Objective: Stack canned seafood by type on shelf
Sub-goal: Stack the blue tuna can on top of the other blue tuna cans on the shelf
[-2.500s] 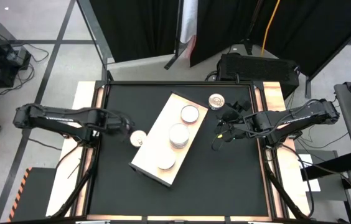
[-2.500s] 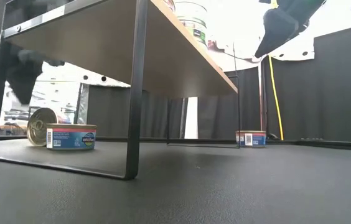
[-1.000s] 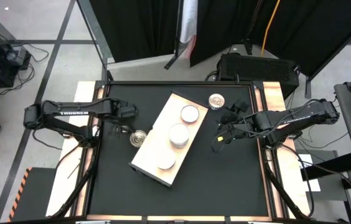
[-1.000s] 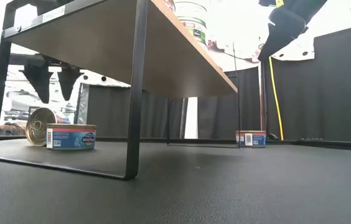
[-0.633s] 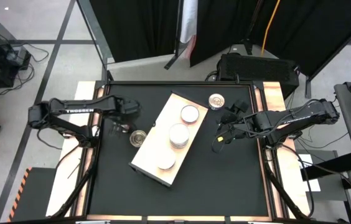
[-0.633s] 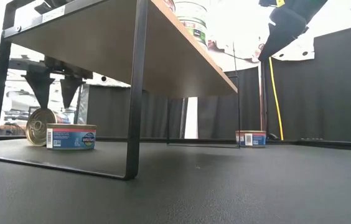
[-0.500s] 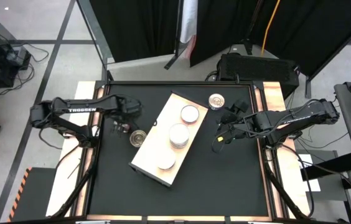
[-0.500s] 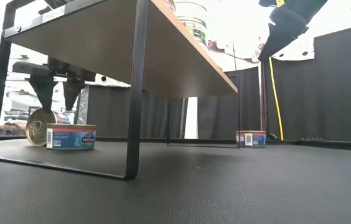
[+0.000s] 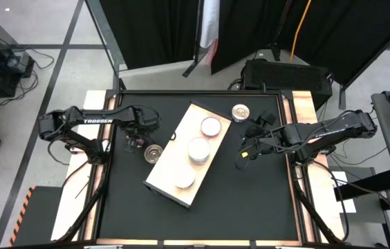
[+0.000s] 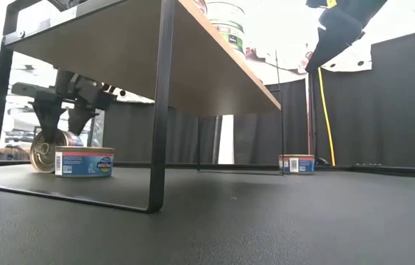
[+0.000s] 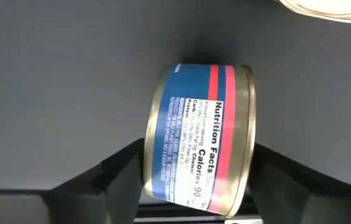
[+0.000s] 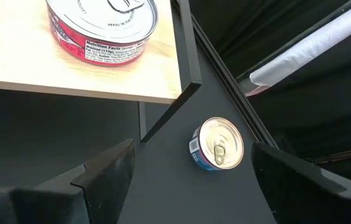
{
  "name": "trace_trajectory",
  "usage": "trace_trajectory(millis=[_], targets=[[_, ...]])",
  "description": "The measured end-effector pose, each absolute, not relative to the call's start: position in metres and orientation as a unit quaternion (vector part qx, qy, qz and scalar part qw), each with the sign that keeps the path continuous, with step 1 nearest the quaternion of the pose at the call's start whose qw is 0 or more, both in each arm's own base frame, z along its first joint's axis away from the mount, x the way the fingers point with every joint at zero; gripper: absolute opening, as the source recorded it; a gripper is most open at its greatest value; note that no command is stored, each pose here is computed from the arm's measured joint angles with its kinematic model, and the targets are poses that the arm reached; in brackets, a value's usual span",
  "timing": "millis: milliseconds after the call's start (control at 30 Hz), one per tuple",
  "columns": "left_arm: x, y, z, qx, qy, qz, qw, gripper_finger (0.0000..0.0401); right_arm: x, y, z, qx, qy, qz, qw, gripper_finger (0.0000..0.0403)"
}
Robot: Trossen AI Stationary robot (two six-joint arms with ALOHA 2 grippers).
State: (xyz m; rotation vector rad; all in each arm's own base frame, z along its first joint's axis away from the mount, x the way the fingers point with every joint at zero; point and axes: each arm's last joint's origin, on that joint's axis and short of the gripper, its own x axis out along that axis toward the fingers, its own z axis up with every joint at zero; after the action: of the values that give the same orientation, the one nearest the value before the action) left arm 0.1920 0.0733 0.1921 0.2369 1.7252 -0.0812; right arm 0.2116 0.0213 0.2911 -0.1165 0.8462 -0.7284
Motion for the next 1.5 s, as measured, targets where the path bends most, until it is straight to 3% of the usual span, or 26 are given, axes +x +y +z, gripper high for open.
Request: trace_trajectory(millis=[200,500,800,1000,1233,1500], targets=[[0.192,0.073,0.192,0.103,0.758,-0.035,0.643,0.0195,0.212,0.021,0.291,-0.055,0.401,-0.345,0.847,0.0313],[0.19,0.072,0.202,0.038,0.764,0.026,0.644,0.0195,0.216,0.022,0.293,-0.052,0.384,-0.34,0.857,0.0313],[0.181,0.068,0.271,-0.025,0.712,0.12,0.691,0.0196,0.223,0.025,0.297,-0.053,0.363,-0.314,0.876,0.0313],[0.167,0.062,0.342,-0.063,0.594,0.169,0.784,0.0197,0.224,0.025,0.298,-0.059,0.361,-0.308,0.878,0.0313],[0.144,0.047,0.412,-0.138,0.394,0.116,0.901,0.0198,0.225,0.03,0.299,-0.056,0.358,-0.289,0.886,0.0313],[0.143,0.032,0.444,-0.282,0.251,0.015,0.926,0.0199,0.226,0.033,0.3,-0.067,0.353,-0.281,0.89,0.0313]])
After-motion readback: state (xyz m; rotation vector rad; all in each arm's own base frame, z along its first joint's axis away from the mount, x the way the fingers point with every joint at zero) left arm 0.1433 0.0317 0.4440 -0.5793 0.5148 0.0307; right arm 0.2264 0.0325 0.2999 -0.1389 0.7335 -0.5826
